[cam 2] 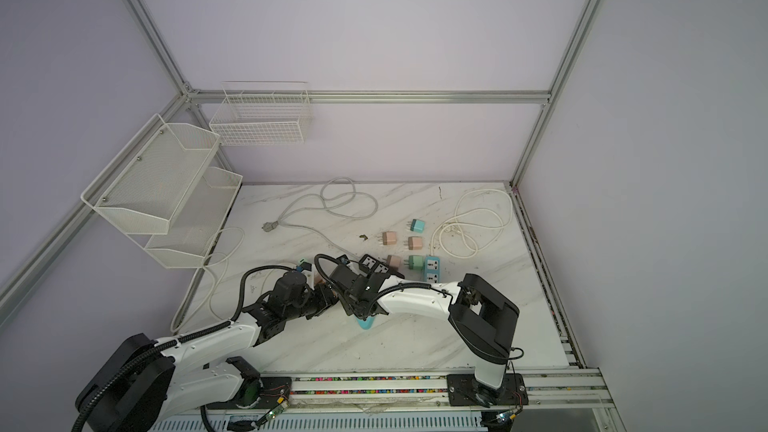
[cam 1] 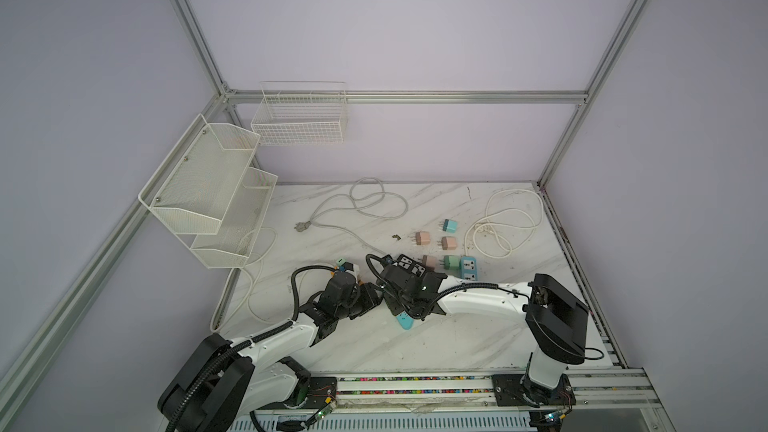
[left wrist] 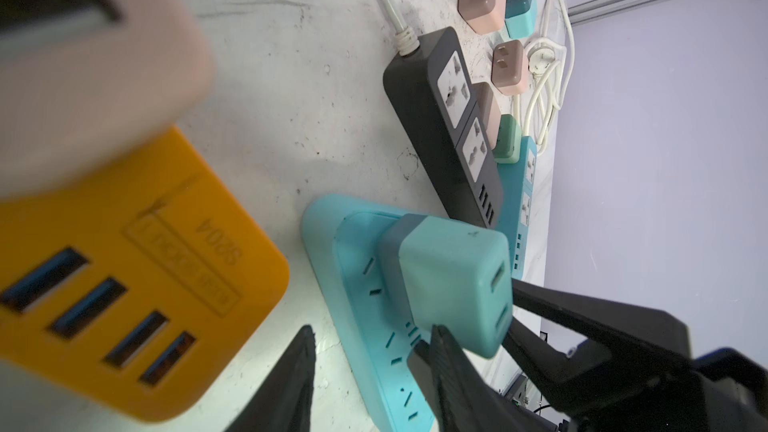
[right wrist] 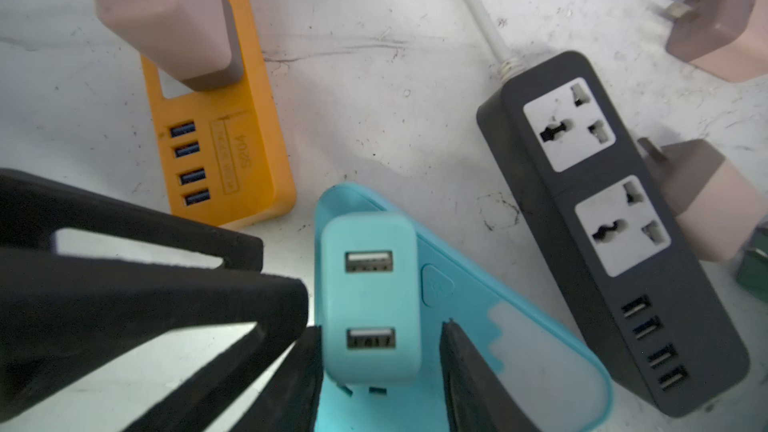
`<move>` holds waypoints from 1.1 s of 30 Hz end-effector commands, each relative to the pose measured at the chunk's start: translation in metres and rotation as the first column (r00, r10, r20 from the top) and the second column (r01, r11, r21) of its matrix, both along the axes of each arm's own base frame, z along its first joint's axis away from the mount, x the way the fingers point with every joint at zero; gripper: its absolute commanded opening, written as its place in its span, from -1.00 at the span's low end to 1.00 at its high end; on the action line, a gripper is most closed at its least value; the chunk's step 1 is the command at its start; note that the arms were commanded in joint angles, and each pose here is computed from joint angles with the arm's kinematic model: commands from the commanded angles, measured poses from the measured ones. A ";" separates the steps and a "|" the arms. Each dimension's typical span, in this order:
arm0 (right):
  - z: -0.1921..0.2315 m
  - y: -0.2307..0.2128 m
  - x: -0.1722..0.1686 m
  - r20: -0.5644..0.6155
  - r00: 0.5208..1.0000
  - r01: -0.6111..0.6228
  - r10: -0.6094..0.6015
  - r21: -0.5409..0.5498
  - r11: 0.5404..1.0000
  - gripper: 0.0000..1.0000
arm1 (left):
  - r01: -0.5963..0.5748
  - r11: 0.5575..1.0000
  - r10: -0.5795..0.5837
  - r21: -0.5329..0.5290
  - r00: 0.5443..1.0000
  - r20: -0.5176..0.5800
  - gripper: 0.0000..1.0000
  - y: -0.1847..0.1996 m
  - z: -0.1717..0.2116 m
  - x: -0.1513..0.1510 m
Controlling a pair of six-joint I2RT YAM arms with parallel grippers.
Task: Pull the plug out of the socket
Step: 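Move the right gripper over the teal adapter still plugged into the triangular strip, then close the right gripper on the teal adapter while the left holds the strip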
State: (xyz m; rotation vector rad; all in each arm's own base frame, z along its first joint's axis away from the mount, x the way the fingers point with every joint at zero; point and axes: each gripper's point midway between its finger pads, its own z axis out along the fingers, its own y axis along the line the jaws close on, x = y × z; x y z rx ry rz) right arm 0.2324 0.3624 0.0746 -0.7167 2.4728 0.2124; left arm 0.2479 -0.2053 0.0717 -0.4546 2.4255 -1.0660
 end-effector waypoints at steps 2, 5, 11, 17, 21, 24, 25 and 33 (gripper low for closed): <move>0.007 0.005 0.008 0.040 0.999 0.001 0.000 -0.004 1.000 -0.10 | -0.004 1.000 0.003 -0.021 0.999 -0.032 -0.13 0.000 -0.010 -0.004; 0.007 0.005 0.010 0.040 0.999 0.006 -0.006 -0.008 1.000 -0.16 | -0.021 1.000 0.021 -0.002 0.998 -0.051 -0.20 0.004 -0.016 -0.005; 0.011 0.006 0.010 0.049 0.999 0.004 -0.004 0.001 1.000 -0.22 | -0.020 1.000 0.020 -0.009 0.998 -0.053 -0.24 0.002 -0.018 -0.003; 0.010 0.008 0.012 0.050 0.999 0.001 -0.001 -0.002 1.000 -0.22 | 0.026 0.999 -0.029 -0.032 0.997 -0.078 -0.27 -0.011 -0.020 -0.001; 0.010 0.009 0.013 0.052 0.999 -0.002 0.002 0.000 1.000 -0.22 | 0.022 0.999 -0.024 -0.027 0.996 -0.087 -0.27 -0.010 -0.024 -0.002; 0.011 0.011 0.015 0.056 0.998 -0.006 0.006 0.004 1.000 -0.22 | 0.027 0.999 -0.029 -0.022 0.995 -0.100 -0.29 -0.010 -0.029 -0.005; 0.011 0.012 0.015 0.058 0.998 -0.010 0.009 0.002 1.000 -0.22 | 0.023 1.000 -0.025 -0.021 0.994 -0.110 -0.31 -0.009 -0.031 -0.006; 0.011 0.013 0.020 0.066 0.998 -0.008 0.009 -0.004 1.000 -0.17 | 0.019 1.000 -0.022 -0.023 0.990 -0.139 -0.43 -0.005 -0.038 -0.014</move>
